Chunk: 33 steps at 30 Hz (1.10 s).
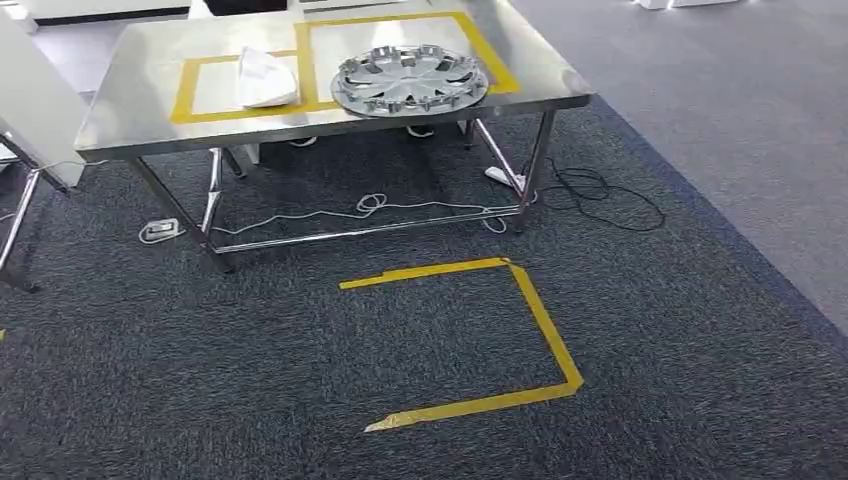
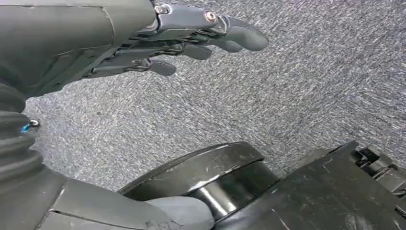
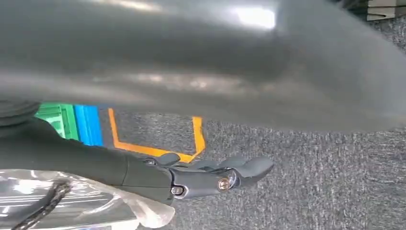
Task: Take the parts from the cabinet and place them on the table.
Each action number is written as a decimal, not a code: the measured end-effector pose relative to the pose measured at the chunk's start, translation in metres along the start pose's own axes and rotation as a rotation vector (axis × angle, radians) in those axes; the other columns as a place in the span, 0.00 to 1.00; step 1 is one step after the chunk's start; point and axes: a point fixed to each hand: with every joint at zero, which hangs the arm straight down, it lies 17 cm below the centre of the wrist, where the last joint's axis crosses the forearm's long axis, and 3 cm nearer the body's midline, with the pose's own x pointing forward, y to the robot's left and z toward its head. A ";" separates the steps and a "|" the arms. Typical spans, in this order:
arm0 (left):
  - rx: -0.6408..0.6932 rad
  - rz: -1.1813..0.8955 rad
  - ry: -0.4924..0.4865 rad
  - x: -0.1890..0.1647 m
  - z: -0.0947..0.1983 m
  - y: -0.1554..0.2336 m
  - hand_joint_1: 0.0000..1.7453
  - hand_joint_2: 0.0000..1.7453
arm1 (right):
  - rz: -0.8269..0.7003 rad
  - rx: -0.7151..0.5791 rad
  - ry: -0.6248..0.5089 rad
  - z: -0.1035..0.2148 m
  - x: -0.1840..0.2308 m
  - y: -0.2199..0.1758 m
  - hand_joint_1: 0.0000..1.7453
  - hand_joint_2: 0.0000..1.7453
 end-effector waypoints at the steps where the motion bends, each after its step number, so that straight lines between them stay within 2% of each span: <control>1: 0.000 0.000 0.000 0.000 0.000 0.000 0.00 0.00 | 0.000 0.000 0.000 0.000 0.000 0.000 0.00 0.00; 33: -0.003 -0.011 0.000 0.003 -0.001 0.000 0.00 0.00 | -0.021 0.016 0.016 0.000 -0.003 0.003 0.00 0.00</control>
